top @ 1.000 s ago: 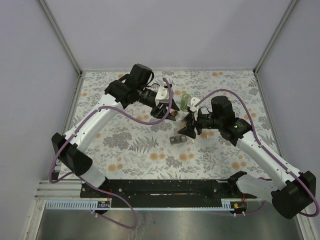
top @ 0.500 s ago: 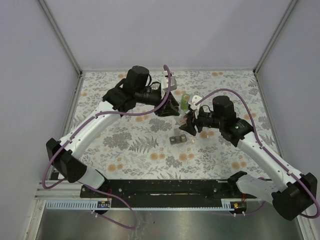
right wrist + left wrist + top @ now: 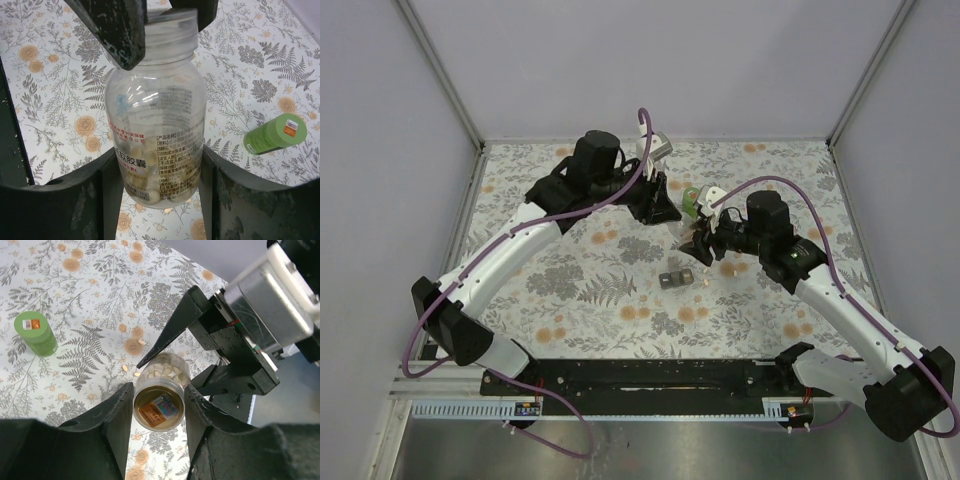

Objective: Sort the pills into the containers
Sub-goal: Unscrew the lid of the pill bottle.

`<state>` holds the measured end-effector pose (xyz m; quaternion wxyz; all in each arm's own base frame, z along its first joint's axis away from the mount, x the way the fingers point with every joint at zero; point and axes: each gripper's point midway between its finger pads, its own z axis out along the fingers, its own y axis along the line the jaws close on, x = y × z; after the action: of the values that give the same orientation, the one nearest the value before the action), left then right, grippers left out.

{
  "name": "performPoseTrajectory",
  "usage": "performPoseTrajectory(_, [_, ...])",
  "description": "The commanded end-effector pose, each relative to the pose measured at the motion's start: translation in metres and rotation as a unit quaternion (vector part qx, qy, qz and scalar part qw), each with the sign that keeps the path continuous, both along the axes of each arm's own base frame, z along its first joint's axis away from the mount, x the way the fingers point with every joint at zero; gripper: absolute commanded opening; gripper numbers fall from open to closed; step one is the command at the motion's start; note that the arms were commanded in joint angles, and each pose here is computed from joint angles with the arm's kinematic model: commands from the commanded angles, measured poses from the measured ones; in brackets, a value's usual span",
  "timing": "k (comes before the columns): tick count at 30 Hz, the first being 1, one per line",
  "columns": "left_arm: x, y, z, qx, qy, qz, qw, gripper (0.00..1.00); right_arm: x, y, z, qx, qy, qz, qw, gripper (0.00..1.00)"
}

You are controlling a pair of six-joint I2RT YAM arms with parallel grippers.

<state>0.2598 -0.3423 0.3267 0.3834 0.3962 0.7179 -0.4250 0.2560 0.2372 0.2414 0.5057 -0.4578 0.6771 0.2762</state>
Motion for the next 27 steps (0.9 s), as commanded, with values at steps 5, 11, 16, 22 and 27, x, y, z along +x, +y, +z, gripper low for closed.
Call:
performPoseTrajectory(5, [0.014,-0.002,0.009,-0.001,0.081,0.091,0.993,0.0,0.006,0.002,0.028,0.026,-0.047,-0.005,0.999,0.01])
performPoseTrajectory(11, [0.013,-0.007,-0.001,0.004,0.14,0.116,0.983,0.0,0.007,0.001,0.028,0.024,-0.05,-0.005,0.998,0.01])
performPoseTrajectory(16, [0.016,-0.006,-0.004,0.01,0.142,0.14,0.98,0.06,0.006,0.001,0.027,0.023,-0.051,-0.006,0.998,0.01])
performPoseTrajectory(22, [0.013,-0.006,-0.003,0.008,0.142,0.133,0.981,0.36,0.006,0.001,0.027,0.024,-0.05,-0.003,0.998,0.01])
performPoseTrajectory(27, [0.012,-0.005,0.0,0.008,0.127,0.126,0.984,0.62,0.005,0.002,0.026,0.025,-0.047,0.001,0.999,0.01])
